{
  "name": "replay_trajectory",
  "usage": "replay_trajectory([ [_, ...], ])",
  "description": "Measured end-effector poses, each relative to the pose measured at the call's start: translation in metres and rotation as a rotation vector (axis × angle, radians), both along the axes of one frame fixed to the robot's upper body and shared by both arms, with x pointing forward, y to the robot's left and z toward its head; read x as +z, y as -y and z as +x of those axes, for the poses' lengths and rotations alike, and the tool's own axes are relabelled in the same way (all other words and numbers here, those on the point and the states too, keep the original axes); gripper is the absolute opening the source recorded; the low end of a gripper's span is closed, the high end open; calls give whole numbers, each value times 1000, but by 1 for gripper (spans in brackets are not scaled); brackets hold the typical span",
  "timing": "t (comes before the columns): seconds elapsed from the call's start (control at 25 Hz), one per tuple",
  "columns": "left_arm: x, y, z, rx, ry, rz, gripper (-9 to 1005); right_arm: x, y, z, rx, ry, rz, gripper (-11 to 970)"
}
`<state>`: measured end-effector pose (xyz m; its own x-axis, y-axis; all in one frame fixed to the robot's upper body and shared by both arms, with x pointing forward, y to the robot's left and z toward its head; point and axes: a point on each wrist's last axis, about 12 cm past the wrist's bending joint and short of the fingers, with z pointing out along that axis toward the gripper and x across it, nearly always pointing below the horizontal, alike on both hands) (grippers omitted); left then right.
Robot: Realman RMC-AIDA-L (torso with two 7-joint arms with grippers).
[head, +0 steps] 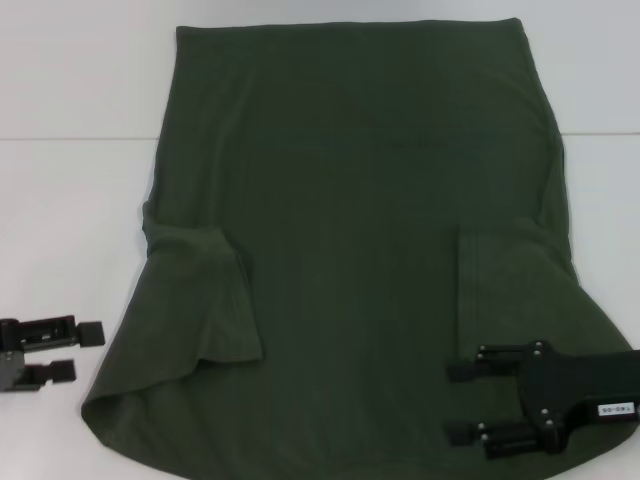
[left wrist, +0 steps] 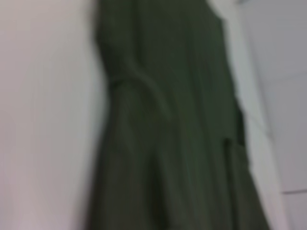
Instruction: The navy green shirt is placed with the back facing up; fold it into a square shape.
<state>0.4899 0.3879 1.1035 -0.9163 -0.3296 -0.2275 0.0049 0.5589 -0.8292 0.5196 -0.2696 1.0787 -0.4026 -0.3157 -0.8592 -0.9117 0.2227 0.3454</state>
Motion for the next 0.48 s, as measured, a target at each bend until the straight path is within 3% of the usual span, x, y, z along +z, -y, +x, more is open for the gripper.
replay_trajectory([
  [0.2,-9,-5,4,43,-126,89,892,-3,-9,-1,32,82,1,832],
  [0.48,-15,0,8,33,-161,103,892,-8,-14,2,48,119,-46,832],
])
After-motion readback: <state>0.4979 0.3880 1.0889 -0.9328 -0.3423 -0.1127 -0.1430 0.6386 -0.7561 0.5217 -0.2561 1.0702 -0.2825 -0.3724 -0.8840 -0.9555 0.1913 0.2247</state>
